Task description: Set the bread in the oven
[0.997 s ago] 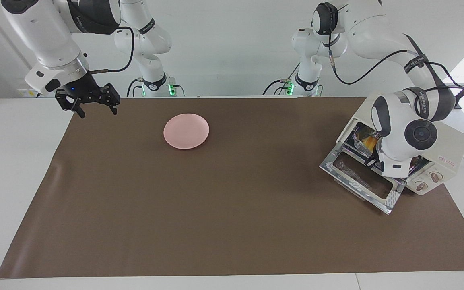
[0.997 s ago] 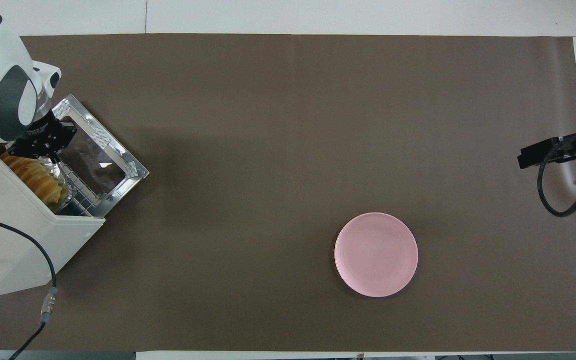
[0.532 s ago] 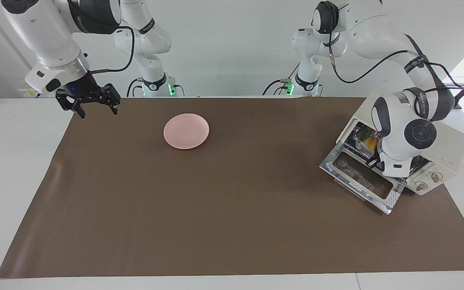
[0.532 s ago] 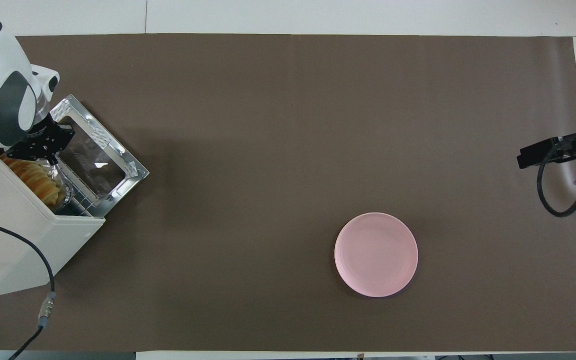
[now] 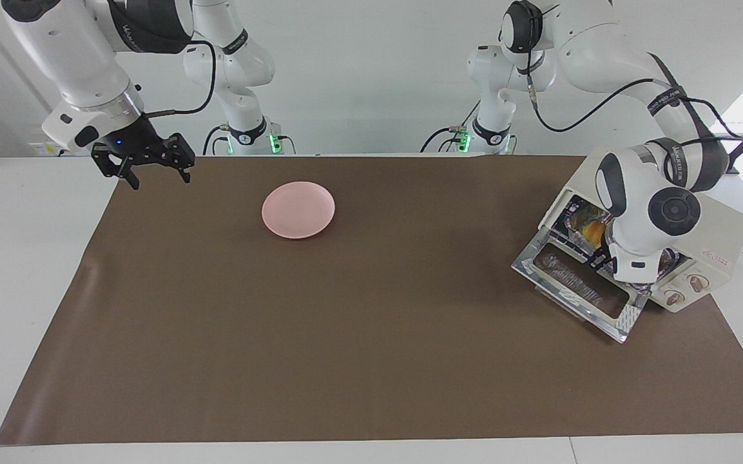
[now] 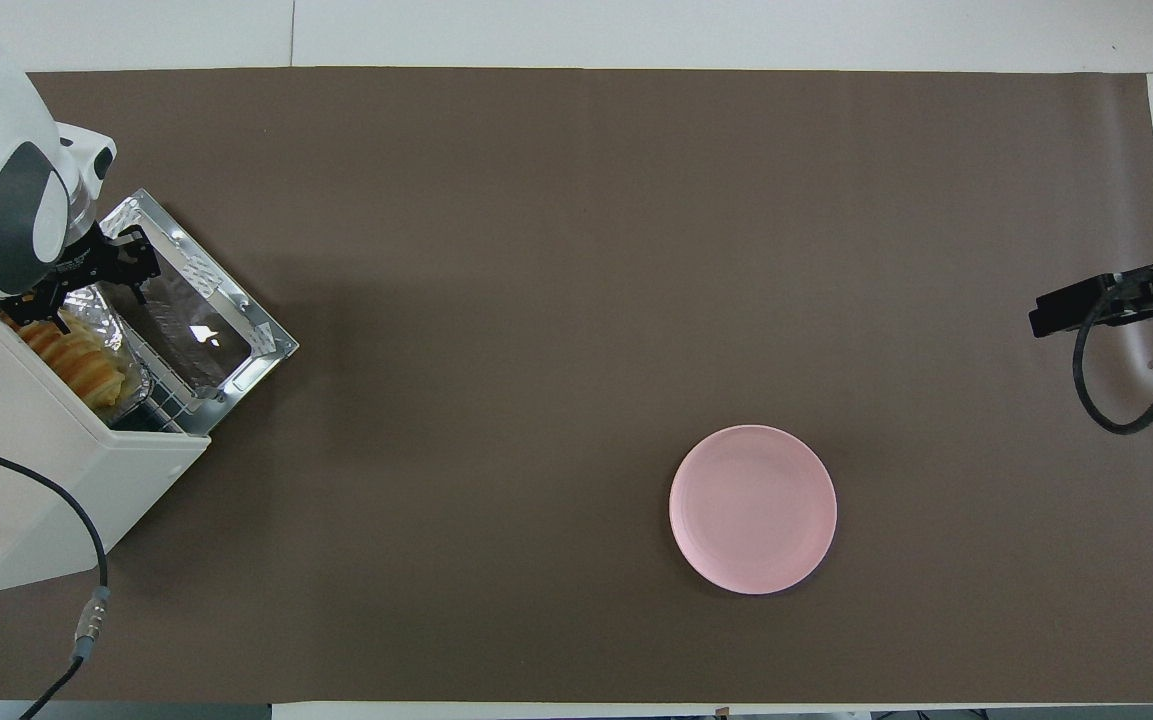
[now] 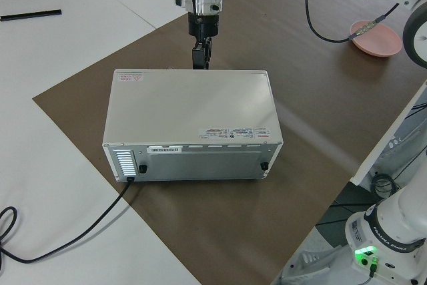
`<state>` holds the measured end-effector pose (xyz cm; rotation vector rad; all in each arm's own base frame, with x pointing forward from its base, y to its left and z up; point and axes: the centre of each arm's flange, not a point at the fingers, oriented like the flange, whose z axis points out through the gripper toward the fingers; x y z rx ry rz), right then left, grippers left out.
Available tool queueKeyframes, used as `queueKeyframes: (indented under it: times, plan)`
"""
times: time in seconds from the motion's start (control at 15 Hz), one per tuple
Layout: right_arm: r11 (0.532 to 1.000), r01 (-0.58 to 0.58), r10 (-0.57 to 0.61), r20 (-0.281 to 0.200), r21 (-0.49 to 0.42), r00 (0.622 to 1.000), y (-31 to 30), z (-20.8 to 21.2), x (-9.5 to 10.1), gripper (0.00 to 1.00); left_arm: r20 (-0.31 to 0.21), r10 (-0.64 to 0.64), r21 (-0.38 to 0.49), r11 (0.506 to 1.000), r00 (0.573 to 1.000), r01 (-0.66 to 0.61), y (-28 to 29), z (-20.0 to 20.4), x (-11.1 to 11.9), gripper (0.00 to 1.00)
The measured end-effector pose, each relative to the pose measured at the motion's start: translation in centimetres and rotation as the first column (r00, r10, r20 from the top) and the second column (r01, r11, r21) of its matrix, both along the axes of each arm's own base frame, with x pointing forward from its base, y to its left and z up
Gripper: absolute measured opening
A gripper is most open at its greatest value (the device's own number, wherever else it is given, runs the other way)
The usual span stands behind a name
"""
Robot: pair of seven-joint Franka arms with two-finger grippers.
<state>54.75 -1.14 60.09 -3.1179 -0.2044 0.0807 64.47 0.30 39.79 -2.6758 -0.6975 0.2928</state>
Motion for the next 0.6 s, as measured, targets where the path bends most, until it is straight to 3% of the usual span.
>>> queueKeyframes:
  times: [0.07, 0.13, 0.6]
  plan:
    - [1.000, 0.000, 0.000, 0.000, 0.000, 1.000, 0.0, 0.0, 0.0, 1.00, 0.009, -0.006, -0.001, 1.000, 1.000, 0.006, -0.2, 0.1, 0.1, 0.96]
    - [1.000, 0.000, 0.000, -0.001, 0.000, 1.000, 0.0, 0.0, 0.0, 1.00, 0.018, -0.012, -0.002, 1.000, 1.000, 0.012, -0.5, 0.3, 0.2, 1.00]
    - [1.000, 0.000, 0.000, -0.010, 0.000, 1.000, 0.0, -0.1, -0.1, 1.00, 0.115, -0.071, -0.007, 0.997, 0.991, 0.073, -3.7, 4.2, 1.5, 1.00]
